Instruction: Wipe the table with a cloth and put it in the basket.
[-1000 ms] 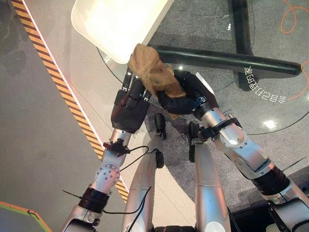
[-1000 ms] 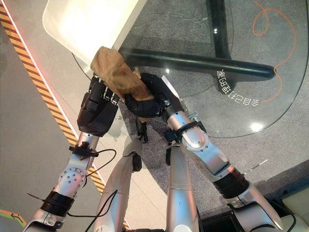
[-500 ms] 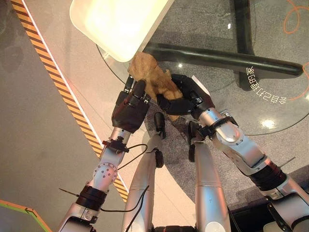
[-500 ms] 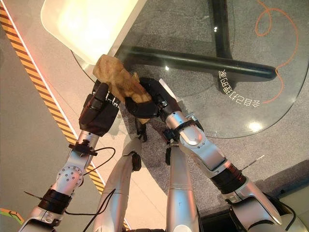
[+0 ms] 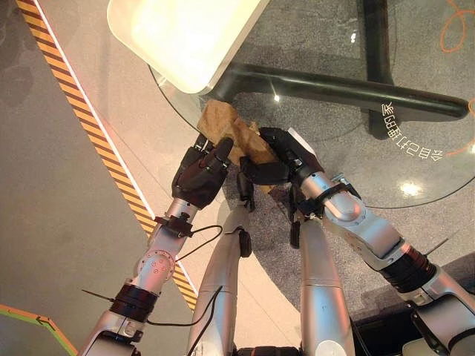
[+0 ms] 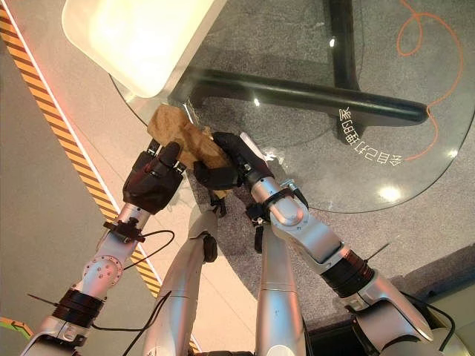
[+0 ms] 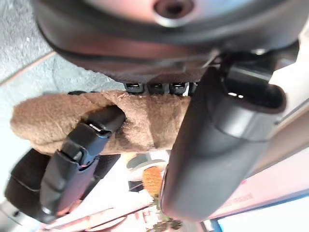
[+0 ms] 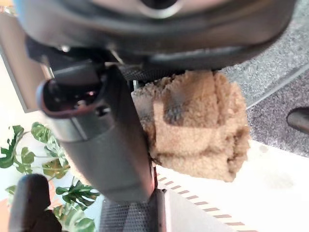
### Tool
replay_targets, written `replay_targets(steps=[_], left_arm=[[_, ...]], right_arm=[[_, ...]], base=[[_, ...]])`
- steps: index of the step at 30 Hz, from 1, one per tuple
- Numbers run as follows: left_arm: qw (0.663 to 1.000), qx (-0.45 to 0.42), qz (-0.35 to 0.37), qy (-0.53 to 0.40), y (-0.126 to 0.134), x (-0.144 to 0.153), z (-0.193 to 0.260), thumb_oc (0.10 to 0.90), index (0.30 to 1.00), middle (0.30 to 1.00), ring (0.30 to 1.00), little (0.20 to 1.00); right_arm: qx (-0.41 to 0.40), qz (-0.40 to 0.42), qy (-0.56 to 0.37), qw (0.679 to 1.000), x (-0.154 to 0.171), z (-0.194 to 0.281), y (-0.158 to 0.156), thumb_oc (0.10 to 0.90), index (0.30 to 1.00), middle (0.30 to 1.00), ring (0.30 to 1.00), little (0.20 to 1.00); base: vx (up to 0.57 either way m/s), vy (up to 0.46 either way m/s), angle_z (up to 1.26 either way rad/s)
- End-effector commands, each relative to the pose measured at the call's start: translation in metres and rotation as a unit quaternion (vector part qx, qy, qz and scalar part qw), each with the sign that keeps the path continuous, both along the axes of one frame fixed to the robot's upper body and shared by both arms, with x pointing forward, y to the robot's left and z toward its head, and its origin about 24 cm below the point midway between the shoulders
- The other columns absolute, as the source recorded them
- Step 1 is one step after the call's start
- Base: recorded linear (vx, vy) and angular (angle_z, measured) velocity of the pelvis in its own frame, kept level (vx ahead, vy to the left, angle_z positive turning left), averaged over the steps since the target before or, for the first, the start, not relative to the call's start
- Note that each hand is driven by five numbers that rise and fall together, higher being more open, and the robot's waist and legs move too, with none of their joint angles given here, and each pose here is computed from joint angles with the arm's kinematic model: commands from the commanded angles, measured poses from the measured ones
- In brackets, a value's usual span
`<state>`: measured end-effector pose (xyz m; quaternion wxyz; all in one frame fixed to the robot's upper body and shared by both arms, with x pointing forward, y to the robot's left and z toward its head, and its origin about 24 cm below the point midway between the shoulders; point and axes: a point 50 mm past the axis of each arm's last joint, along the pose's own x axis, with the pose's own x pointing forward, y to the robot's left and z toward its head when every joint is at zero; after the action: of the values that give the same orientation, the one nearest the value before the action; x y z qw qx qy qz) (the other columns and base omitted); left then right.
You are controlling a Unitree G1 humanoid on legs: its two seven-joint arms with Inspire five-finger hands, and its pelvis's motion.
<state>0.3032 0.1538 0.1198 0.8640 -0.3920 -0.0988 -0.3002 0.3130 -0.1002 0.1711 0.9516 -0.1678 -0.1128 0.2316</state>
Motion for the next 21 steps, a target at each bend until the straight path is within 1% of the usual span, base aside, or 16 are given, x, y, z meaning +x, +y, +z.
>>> replay_targets(steps=[1, 7, 13, 17, 20, 21], left_arm=[[0.968, 0.02, -0.227, -0.108, -0.092, -0.03, 0.034, 0.8, 0.9, 0.9, 0.9, 0.9], [0.972, -0.014, -0.216, -0.088, -0.09, -0.026, 0.035, 0.8, 0.9, 0.9, 0.9, 0.9], [0.974, -0.014, -0.21, -0.079, -0.09, -0.025, 0.033, 0.8, 0.9, 0.9, 0.9, 0.9], [0.975, -0.064, -0.201, -0.068, -0.086, -0.022, 0.031, 0.8, 0.9, 0.9, 0.9, 0.9], [0.972, -0.105, -0.201, -0.067, -0.083, -0.021, 0.034, 0.8, 0.9, 0.9, 0.9, 0.9], [0.971, -0.113, -0.198, -0.068, -0.082, -0.021, 0.035, 0.764, 0.869, 0.869, 0.869, 0.864]], right_arm=[[-0.008, 0.217, -0.085, 0.972, -0.045, 0.035, 0.078, 0.1, 0.3, 0.3, 0.3, 0.2], [-0.04, 0.229, -0.097, 0.968, -0.046, 0.037, 0.083, 0.1, 0.3, 0.3, 0.3, 0.2], [-0.056, 0.224, -0.108, 0.967, -0.044, 0.039, 0.084, 0.1, 0.3, 0.3, 0.3, 0.2], [-0.087, 0.207, -0.127, 0.966, -0.039, 0.041, 0.083, 0.1, 0.3, 0.3, 0.3, 0.2], [-0.091, 0.205, -0.126, 0.966, -0.038, 0.041, 0.082, 0.1, 0.3, 0.3, 0.3, 0.2], [-0.09, 0.205, -0.126, 0.967, -0.038, 0.042, 0.082, 0.1, 0.3, 0.3, 0.3, 0.2]], base=[[0.0, 0.0, 0.0], [0.0, -0.026, 0.04], [-0.01, -0.021, 0.05], [0.0, -0.015, 0.01], [0.0, 0.0, 0.0], [0.0, 0.0, 0.0]])
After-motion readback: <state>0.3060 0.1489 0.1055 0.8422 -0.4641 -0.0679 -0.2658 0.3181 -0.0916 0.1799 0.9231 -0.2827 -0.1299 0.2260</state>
